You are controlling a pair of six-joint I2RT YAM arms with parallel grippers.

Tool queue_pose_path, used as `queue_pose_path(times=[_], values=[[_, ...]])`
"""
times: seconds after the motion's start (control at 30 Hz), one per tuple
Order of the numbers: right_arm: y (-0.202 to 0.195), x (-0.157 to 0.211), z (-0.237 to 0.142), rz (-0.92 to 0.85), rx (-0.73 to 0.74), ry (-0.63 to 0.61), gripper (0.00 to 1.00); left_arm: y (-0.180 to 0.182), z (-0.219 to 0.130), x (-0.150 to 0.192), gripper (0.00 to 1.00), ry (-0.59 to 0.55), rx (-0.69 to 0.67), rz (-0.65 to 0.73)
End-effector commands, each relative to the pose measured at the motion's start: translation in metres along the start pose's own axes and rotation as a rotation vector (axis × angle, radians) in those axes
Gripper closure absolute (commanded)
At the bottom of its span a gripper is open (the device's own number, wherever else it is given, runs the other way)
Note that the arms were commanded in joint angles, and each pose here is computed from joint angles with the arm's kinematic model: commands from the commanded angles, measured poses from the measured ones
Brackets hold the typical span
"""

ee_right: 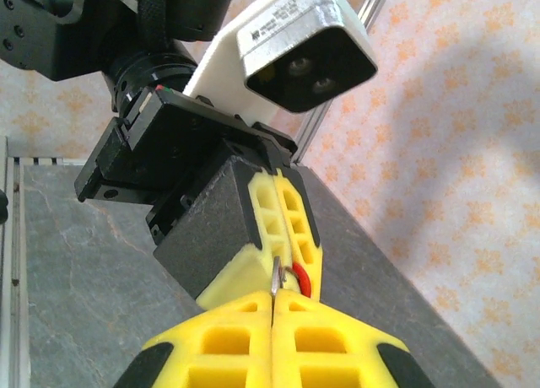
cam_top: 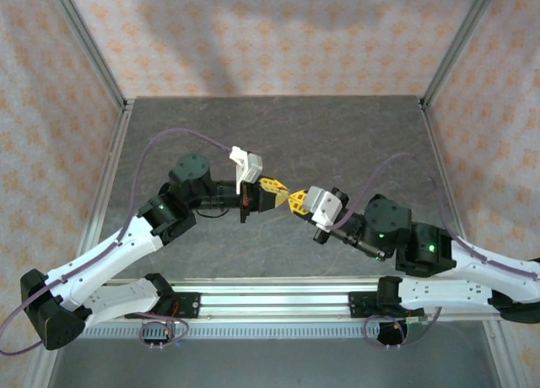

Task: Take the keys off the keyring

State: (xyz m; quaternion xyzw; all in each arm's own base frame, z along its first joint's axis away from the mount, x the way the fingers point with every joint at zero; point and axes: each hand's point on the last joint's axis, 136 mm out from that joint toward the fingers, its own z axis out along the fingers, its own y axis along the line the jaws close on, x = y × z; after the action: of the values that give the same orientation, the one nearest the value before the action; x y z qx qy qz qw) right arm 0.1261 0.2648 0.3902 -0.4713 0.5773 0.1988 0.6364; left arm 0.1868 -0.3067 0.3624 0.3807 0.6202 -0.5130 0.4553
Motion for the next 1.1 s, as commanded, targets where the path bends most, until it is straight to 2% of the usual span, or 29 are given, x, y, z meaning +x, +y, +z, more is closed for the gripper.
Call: queue_pose_path(times=[0.0,0.33,0.53,0.73,0.83,0.93,1.07], values=[[0.015,0.001,-0.003,0.076,-0.074,-0.031,1.0,0.01,-0.009,-0.032,1.0,-0.125,-0.086,0.052],[0.023,-0.002,-0.002,0.105,-0.115,-0.07,1.0,0.01,-0.009,-0.03,1.0,-0.118,-0.085,0.054],[0.04,0.003,-0.005,0.077,-0.206,-0.06,1.0,0.011,-0.009,-0.029,1.0,-0.12,-0.089,0.048],[0.023,-0.002,-0.003,0.13,-0.127,-0.042,1.0,0.017,-0.01,-0.027,1.0,-0.132,-0.117,0.041],[0.015,-0.005,0.0,0.192,-0.096,-0.015,1.0,0.022,-0.012,-0.026,0.87,-0.162,-0.141,0.041],[0.006,-0.003,0.004,0.269,-0.05,0.012,1.0,0.024,-0.016,-0.022,0.83,-0.183,-0.156,0.048],[-0.003,-0.005,0.009,0.349,-0.007,0.036,1.0,0.027,-0.022,-0.016,0.63,-0.218,-0.184,0.056]])
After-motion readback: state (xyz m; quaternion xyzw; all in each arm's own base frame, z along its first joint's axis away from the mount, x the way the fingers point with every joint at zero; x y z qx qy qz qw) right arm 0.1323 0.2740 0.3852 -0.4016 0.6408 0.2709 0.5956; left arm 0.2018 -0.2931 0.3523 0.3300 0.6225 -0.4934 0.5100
